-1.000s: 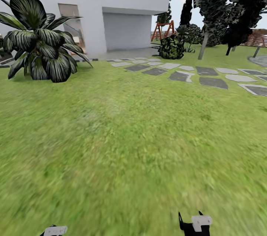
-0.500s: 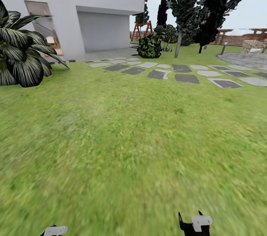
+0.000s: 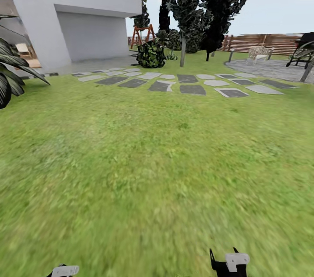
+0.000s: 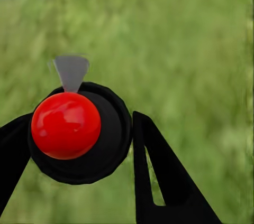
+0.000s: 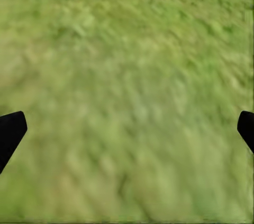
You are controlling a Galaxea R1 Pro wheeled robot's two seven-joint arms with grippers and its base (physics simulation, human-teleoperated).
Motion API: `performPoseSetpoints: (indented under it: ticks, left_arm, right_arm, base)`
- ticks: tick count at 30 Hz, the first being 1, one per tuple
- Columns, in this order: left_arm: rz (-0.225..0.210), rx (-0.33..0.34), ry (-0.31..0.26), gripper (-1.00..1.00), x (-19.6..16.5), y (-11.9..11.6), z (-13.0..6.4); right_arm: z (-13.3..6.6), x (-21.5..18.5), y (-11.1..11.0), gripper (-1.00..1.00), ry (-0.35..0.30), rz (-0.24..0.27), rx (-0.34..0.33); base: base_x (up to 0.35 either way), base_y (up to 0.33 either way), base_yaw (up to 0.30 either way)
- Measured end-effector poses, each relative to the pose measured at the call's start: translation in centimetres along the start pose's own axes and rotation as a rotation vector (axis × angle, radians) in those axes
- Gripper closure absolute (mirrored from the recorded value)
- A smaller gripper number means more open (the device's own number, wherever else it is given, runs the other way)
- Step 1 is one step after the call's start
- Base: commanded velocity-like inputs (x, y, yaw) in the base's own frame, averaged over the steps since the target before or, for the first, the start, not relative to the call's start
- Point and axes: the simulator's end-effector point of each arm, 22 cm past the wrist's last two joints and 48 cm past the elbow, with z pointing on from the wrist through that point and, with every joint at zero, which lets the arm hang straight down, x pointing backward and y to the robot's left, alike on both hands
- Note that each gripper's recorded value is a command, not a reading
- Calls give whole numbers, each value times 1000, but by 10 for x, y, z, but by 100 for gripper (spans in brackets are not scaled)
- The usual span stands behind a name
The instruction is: In the garden, pick up the pesticide atomizer on the floor and spray pesticide onto both trees until each tree trunk is fully covered.
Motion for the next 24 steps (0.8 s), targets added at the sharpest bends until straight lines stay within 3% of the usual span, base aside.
performPoseSetpoints:
  ticks: [24]
  left_arm:
    - [0,0,2,100,0,0,0]
  right_arm:
    - [0,0,0,-100,0,0,0]
  base:
    - [0,-268,-300]
